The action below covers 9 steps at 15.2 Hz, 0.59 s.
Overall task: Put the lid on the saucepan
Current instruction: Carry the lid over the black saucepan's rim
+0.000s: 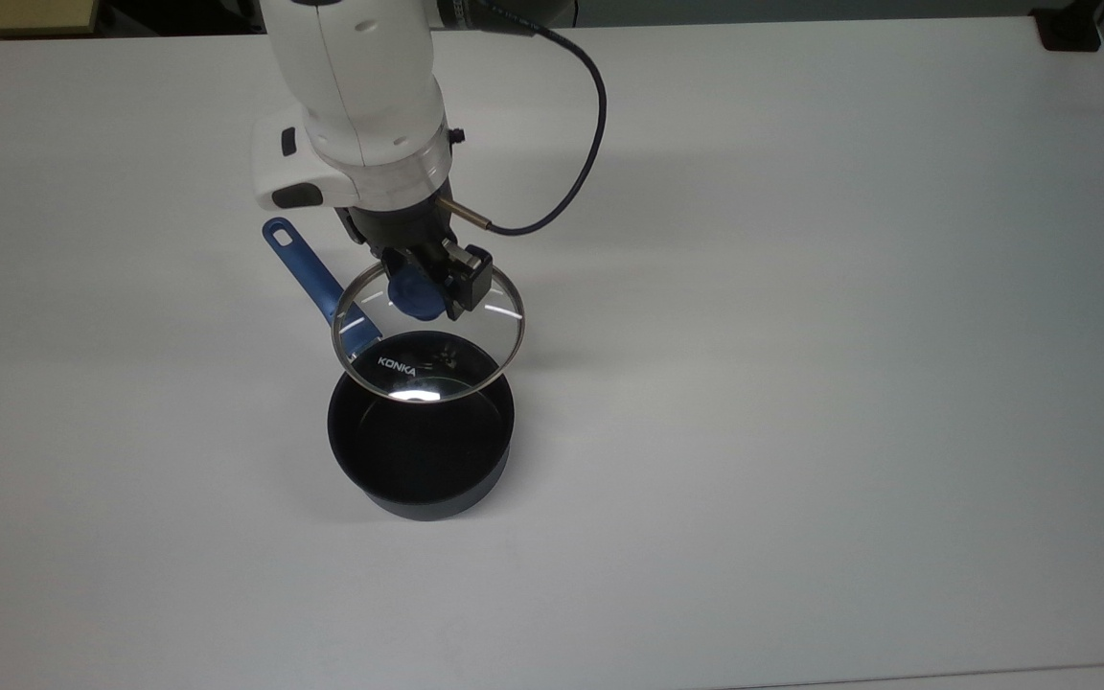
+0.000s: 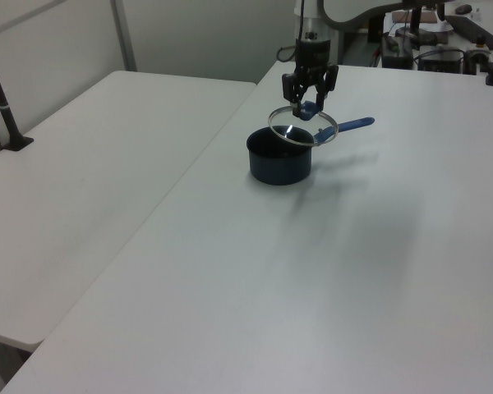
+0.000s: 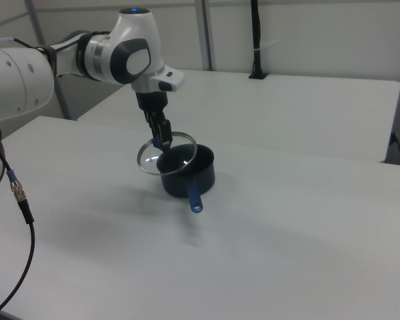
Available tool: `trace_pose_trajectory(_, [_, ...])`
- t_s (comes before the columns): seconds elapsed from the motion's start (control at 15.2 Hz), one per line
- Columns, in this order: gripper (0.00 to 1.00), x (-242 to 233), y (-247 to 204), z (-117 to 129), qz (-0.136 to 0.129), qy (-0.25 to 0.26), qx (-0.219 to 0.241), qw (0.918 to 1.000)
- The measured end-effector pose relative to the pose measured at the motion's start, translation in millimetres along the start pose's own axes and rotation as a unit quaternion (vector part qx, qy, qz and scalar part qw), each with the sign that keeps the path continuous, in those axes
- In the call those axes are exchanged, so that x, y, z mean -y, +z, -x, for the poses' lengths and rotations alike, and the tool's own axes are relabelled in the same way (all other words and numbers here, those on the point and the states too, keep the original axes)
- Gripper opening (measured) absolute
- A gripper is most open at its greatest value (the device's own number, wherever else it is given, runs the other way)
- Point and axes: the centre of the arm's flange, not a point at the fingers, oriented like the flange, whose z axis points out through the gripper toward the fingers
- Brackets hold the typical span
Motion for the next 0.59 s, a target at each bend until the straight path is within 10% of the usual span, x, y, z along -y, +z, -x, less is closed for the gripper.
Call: trace_pose_trajectory(0.59, [0.67, -1, 12, -19, -0.02, 0.073, -0.035, 0.9965])
